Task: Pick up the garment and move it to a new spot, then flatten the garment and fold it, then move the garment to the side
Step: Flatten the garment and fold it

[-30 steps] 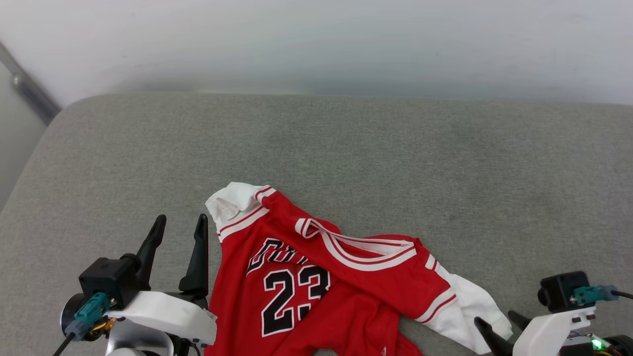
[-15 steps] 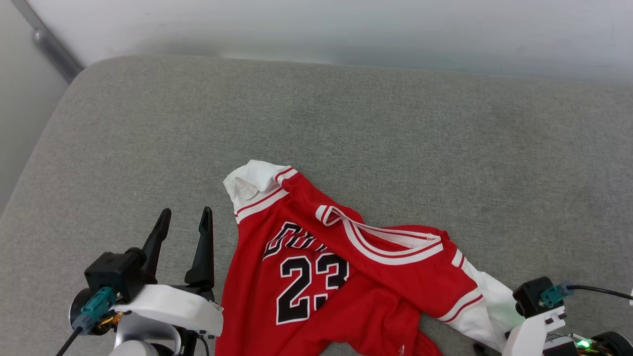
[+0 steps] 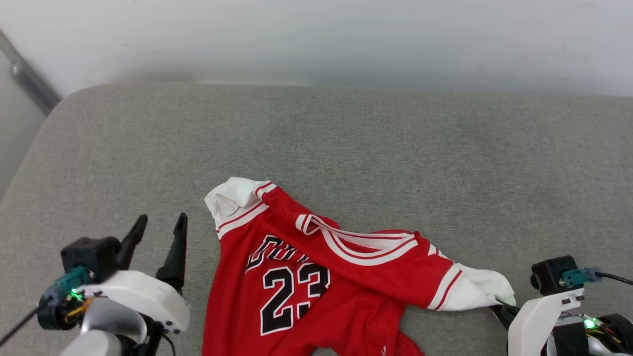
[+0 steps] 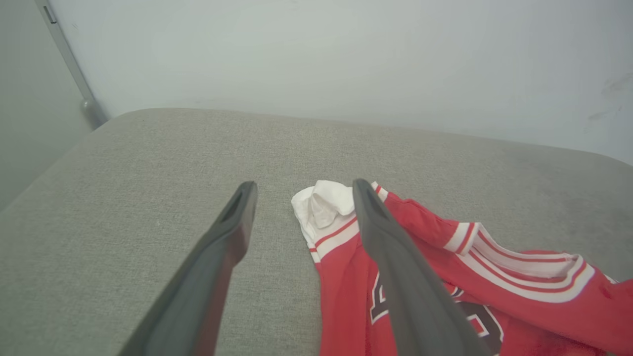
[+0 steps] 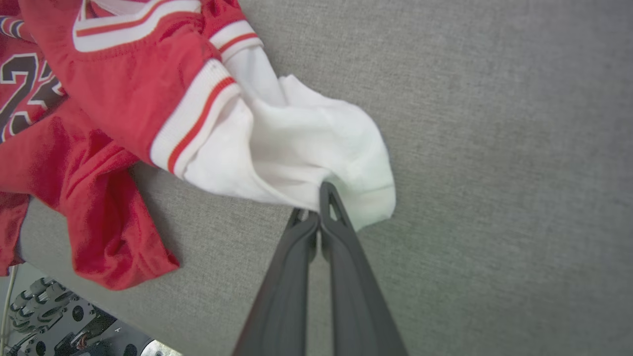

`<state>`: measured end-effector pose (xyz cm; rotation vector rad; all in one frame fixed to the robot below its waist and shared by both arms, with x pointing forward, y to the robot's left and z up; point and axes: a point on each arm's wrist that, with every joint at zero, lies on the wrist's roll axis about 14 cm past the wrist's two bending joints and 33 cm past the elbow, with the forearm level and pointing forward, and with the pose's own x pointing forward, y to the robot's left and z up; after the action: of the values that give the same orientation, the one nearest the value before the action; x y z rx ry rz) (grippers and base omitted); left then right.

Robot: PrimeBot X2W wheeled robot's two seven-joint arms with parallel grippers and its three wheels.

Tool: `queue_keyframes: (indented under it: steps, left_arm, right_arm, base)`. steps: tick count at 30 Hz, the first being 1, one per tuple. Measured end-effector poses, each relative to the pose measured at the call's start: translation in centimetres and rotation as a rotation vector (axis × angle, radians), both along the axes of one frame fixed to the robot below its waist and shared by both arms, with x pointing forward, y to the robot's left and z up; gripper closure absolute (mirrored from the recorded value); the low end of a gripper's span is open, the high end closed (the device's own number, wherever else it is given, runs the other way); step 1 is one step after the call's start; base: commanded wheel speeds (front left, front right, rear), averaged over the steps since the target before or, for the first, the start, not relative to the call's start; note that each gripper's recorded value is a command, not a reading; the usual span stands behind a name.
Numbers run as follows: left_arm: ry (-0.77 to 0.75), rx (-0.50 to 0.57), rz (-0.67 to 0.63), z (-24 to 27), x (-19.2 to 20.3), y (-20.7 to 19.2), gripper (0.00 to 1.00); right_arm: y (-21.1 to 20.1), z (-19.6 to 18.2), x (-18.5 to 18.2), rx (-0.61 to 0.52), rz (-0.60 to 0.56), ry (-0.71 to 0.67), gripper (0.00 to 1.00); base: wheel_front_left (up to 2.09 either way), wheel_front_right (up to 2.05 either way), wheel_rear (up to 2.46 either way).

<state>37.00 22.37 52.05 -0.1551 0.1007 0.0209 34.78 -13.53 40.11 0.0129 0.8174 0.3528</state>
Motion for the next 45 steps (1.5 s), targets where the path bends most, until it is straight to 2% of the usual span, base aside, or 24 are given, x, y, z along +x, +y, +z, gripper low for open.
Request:
queue_keyframes:
  steps: [5, 9, 15, 21, 27, 33, 34, 35, 36, 37, 38, 42, 45]
  left_arm:
    - [0.039, 0.049, -0.075, 1.7, 2.5, 0.8, 0.00]
    - [0.139, 0.063, -0.162, 1.3, 4.7, 0.4, 0.00]
    - [0.380, 0.051, -0.275, -2.6, 8.0, -0.3, 0.00]
    - [0.596, -0.002, -0.330, -7.6, 10.2, -1.1, 0.00]
    - [0.755, -0.009, -0.382, -11.4, 11.0, -2.1, 0.00]
    - [0.939, 0.017, -0.386, -14.3, 10.2, -1.7, 0.00]
    - [0.965, 0.014, -0.387, -14.6, 10.0, -1.7, 0.13]
    - [0.985, 0.004, -0.391, -14.7, 9.9, -1.9, 0.51]
    - [0.999, 0.001, -0.400, -14.9, 9.9, -2.2, 0.51]
    - [1.003, -0.004, -0.403, -15.0, 9.9, -2.4, 0.89]
    - [1.008, -0.019, -0.403, -15.1, 9.9, -2.6, 1.00]
    - [0.991, -0.027, -0.412, -15.0, 9.8, -3.3, 1.00]
    - [0.919, 0.003, -0.404, -14.1, 10.5, -3.1, 1.00]
  right_arm:
    - [-1.4, 2.2, 1.0, 0.019, -0.072, -0.090, 1.00]
    - [-2.2, 2.8, 1.9, 0.023, -0.108, -0.120, 1.00]
    - [-2.3, 2.9, 3.8, 0.035, -0.118, -0.137, 1.00]
    - [-2.6, 1.8, 4.8, 0.038, -0.134, -0.126, 1.00]
    - [-3.4, 0.2, 4.7, 0.042, -0.169, -0.088, 1.00]
    - [-3.6, -0.5, 4.5, 0.055, -0.184, -0.068, 1.00]
    - [-3.6, -0.5, 4.5, 0.057, -0.186, -0.068, 1.00]
    - [-3.6, -0.3, 4.6, 0.059, -0.187, -0.075, 1.00]
    - [-3.7, -0.2, 4.7, 0.060, -0.189, -0.081, 1.00]
    - [-3.7, -0.2, 4.7, 0.060, -0.190, -0.081, 1.00]
    - [-3.8, -0.1, 4.7, 0.061, -0.193, -0.090, 1.00]
    - [-4.2, 0.7, 4.9, 0.062, -0.201, -0.121, 1.00]
    - [-4.4, 1.7, 5.4, 0.061, -0.200, -0.168, 1.00]
  base:
    - [0.00, 0.00, 0.00]
    - [0.00, 0.00, 0.00]
    - [0.00, 0.00, 0.00]
    - [0.00, 0.00, 0.00]
    - [0.00, 0.00, 0.00]
    - [0.00, 0.00, 0.00]
    - [0.00, 0.00, 0.00]
    - [0.00, 0.00, 0.00]
    - [0.00, 0.00, 0.00]
    - [0.00, 0.00, 0.00]
    - [0.00, 0.00, 0.00]
    - [0.00, 0.00, 0.00]
    - [0.00, 0.00, 0.00]
